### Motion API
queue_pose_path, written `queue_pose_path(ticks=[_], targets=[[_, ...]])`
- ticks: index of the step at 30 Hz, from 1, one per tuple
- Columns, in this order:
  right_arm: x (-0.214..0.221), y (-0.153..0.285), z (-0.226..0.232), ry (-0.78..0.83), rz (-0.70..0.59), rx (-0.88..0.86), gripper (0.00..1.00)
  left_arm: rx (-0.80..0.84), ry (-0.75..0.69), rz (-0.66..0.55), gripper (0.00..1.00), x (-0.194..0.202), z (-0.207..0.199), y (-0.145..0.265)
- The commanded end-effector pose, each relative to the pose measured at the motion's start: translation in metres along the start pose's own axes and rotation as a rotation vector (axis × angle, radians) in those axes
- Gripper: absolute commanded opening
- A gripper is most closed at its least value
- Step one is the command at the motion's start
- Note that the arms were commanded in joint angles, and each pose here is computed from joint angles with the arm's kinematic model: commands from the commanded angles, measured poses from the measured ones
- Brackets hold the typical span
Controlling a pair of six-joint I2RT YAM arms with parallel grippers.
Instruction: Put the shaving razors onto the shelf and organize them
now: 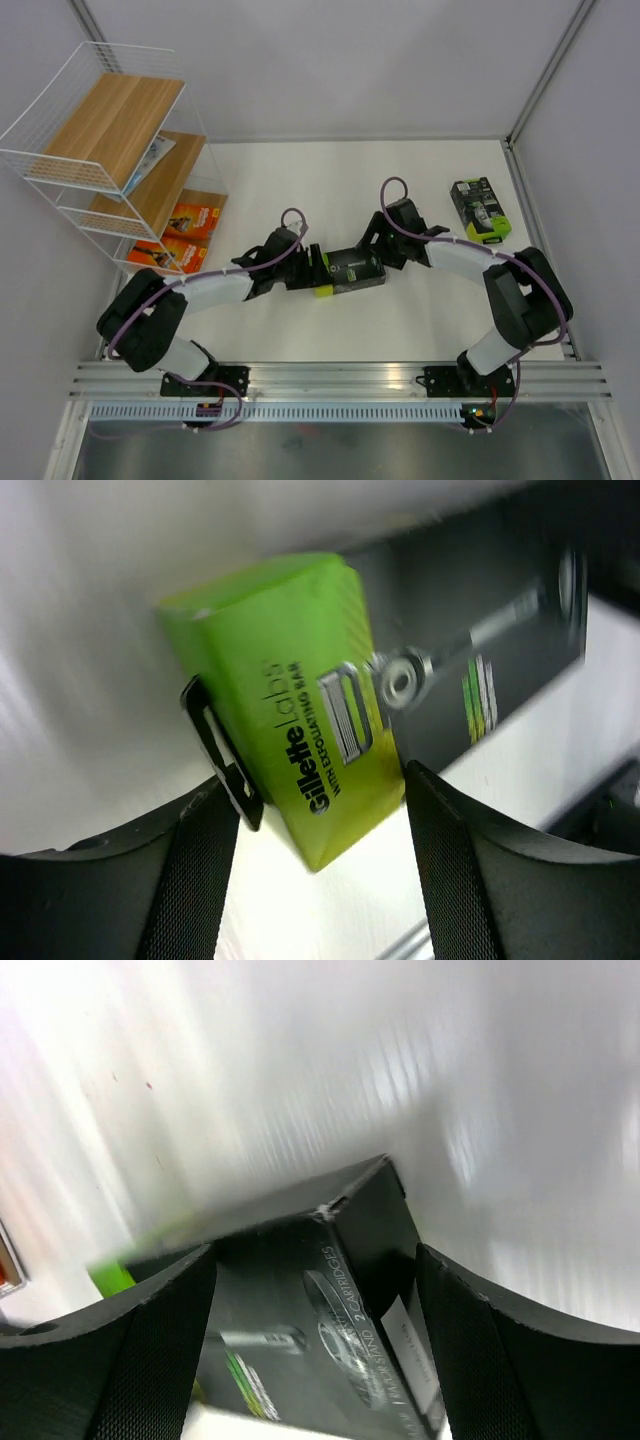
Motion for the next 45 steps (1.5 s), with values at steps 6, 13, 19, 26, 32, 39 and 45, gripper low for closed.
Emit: queue_pose_path(ticks=[6, 13, 19, 26, 32, 39, 45], targets=[[-0.019, -0.039, 0.038, 0.285, 0.181, -0.095, 0.83, 0.067, 0.114, -0.024, 0.71, 0.043, -0.024, 0.045], [-0.027, -0.032, 0.044, 0.331, 0.188, -0.121, 0.82, -0.082, -0.019, -0.047, 0.83, 0.035, -0.009, 0.066], [-0.04, -0.002, 0.031, 0.312, 0.139, -0.104, 0.85, -0.099, 0.107, -0.06, 0.73, 0.028, 0.016, 0.063], [-0.02, 0.02, -0.009, 0.281, 0.139, -0.036, 0.86, 0.139, 0.136, -0.137, 0.69, 0.004, 0.007, 0.069], [-0.01, 0.032, -0.02, 0.223, 0.113, -0.05, 0.87, 0.089, 0.272, -0.098, 0.55, 0.01, 0.014, 0.059], [-0.012, 0.031, -0.023, 0.235, 0.103, -0.033, 0.87, 0.062, 0.356, -0.129, 0.48, 0.023, 0.027, 0.057], [-0.01, 0.027, -0.02, 0.216, 0.122, -0.05, 0.87, 0.093, 0.368, -0.097, 0.45, 0.021, 0.02, 0.047]])
Point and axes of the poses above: each gripper's point midway between its finger pads, its own y axis back along the fingers, its own z axis along the line the jaws close on, x = y × z, the point moved 6 cm from there along y, back along the fingers, and after that the axes turned 4 degrees about -y, right-handed, at the moved point
